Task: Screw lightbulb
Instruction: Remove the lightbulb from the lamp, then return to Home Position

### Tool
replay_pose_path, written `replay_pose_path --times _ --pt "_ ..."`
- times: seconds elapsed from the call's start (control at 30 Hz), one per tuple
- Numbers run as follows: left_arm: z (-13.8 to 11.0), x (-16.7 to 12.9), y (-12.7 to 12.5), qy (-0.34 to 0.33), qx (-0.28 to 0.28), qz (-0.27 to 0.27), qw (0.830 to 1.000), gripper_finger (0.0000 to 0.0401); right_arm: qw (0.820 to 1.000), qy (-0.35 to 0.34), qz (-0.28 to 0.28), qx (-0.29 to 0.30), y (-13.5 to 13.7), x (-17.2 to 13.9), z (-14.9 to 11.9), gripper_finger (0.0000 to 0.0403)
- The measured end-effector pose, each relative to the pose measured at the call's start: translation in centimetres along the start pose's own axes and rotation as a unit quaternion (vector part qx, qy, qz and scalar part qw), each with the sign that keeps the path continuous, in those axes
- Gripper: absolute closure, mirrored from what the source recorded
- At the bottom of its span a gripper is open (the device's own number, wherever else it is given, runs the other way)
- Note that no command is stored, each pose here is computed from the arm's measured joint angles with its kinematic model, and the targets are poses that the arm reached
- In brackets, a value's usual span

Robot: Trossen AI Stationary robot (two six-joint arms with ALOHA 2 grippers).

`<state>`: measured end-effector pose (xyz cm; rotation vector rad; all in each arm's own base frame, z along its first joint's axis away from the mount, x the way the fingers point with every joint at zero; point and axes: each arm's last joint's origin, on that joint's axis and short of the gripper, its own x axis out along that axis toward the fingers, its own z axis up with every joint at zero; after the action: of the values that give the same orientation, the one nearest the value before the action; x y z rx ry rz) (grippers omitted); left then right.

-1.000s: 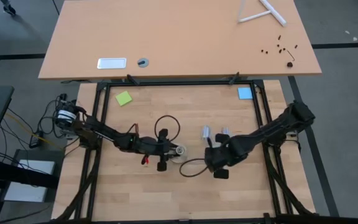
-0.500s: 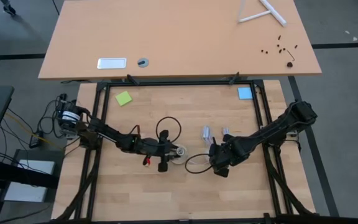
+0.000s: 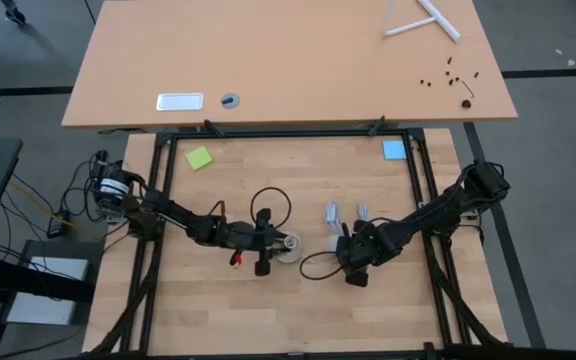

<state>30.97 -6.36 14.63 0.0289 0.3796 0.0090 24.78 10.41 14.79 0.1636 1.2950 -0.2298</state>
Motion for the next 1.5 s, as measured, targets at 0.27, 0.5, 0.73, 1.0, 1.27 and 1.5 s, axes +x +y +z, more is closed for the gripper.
replay_pose_path --times 0.27,0.5,0.73,1.0,1.27,1.5 --pt "-0.2 0.2 0.0 0.000 0.000 0.009 1.000 0.0251 1.000 -0.026 0.010 0.004 0.5 -0.4 0.8 0.0262" --pt "-0.9 1.1 0.2 -0.011 -0.004 0.013 1.000 0.0251 0.998 -0.066 -0.019 -0.016 0.0 -2.9 2.7 0.0304" --pt "-1.0 1.2 0.6 -0.011 -0.006 0.018 1.000 0.0251 0.983 -0.114 -0.143 0.023 -4.8 -4.2 5.6 0.0321" --pt "-1.0 1.3 1.1 -0.014 -0.002 0.025 1.000 0.0251 0.965 -0.165 -0.189 0.069 -12.2 -3.8 9.6 0.0397" --pt "-1.7 1.9 1.5 -0.008 -0.002 0.031 0.999 0.0251 0.966 -0.208 -0.134 0.079 -15.6 -4.0 11.2 0.0387" --pt "-3.1 3.1 1.3 -0.027 -0.017 0.028 0.999 0.0247 0.966 -0.217 -0.133 0.052 -15.1 -4.1 11.4 0.0393"
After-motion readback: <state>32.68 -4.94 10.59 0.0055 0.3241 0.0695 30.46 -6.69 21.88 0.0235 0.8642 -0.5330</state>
